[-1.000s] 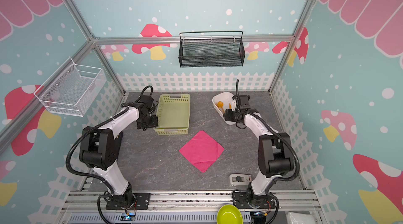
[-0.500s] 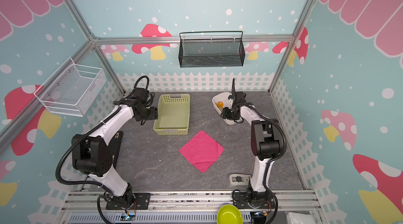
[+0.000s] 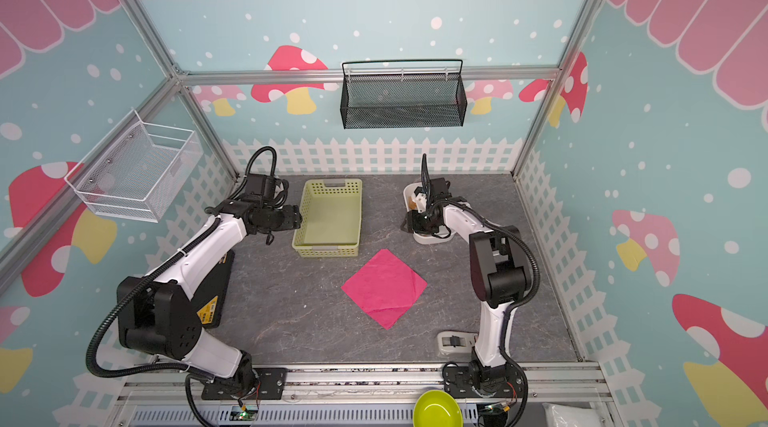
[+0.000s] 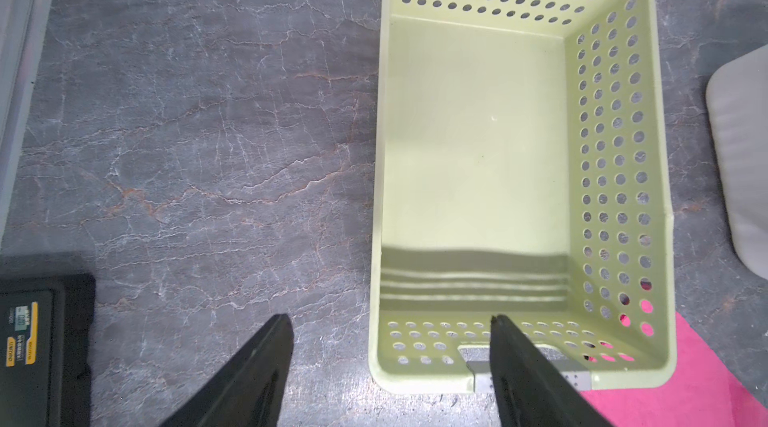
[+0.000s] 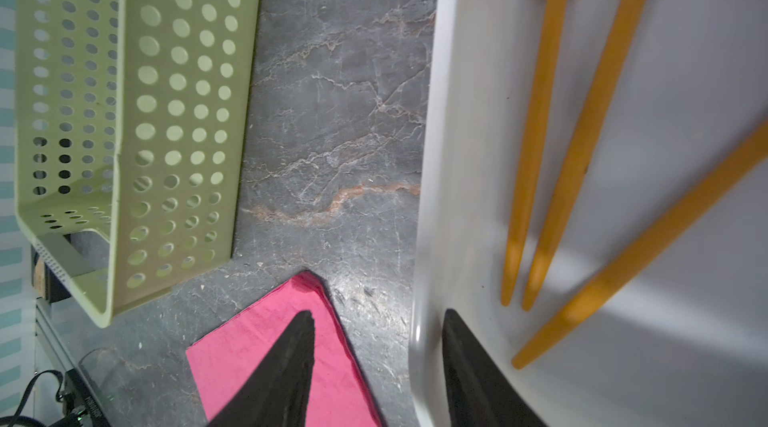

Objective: Place the utensils on the paper napkin and roll it up
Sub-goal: 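Move the right gripper over the white tub above the orange utensils, then lower the right gripper and grasp the orange spoon by its handle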

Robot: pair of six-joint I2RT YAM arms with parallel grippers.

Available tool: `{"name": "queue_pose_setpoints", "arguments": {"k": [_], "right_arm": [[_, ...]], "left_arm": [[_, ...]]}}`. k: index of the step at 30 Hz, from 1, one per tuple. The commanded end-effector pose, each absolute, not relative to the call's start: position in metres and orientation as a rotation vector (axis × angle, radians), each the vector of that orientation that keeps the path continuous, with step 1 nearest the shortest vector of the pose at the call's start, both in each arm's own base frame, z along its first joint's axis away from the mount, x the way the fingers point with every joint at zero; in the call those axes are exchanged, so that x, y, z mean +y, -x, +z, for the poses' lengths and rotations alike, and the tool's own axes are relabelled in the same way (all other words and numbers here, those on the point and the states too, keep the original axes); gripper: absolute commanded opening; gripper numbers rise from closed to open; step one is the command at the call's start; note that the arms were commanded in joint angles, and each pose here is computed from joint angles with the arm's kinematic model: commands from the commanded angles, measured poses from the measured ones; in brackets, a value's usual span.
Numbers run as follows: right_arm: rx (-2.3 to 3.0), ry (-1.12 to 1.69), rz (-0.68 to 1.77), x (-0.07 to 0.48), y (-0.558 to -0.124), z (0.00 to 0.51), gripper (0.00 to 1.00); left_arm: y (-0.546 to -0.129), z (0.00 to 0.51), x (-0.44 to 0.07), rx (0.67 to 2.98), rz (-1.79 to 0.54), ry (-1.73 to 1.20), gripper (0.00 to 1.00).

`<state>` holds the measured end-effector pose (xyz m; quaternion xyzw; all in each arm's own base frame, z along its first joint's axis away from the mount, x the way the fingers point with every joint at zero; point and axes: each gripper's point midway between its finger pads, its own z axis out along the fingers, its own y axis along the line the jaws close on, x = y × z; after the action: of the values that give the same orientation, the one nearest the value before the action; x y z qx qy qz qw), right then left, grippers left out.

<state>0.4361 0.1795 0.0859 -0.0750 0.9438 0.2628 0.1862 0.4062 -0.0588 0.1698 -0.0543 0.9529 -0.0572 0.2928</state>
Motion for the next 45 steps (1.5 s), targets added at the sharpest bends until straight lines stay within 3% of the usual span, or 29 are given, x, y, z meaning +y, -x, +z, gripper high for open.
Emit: {"name": "queue_pose_setpoints", "arguments": {"k": [1,8,16,31,45], "right_arm": [[2.602,0.241,0.789,0.186,-0.443,0.112,0.52],[2.584,0.131,0.501,0.154,-0.474,0.126,0.48],[2.602,0.029,0.289,0.132,-0.508,0.112,0.36],[2.662,0.032,0.336,0.146,-0.535,0.075,0.21],[2.665,0.028,0.353,0.150,-0.544,0.065,0.19]], "left_arm": [[-0.406,0.182,-0.061,2.497,-0.172,0.126,0.77],[-0.404,0.187,-0.058,2.471,-0.157,0.134,0.76],[-0.404,0.189,-0.057,2.463,-0.151,0.137,0.76],[-0.405,0.185,-0.055,2.472,-0.148,0.150,0.75],[-0.405,0.185,-0.056,2.473,-0.147,0.152,0.75]]}}
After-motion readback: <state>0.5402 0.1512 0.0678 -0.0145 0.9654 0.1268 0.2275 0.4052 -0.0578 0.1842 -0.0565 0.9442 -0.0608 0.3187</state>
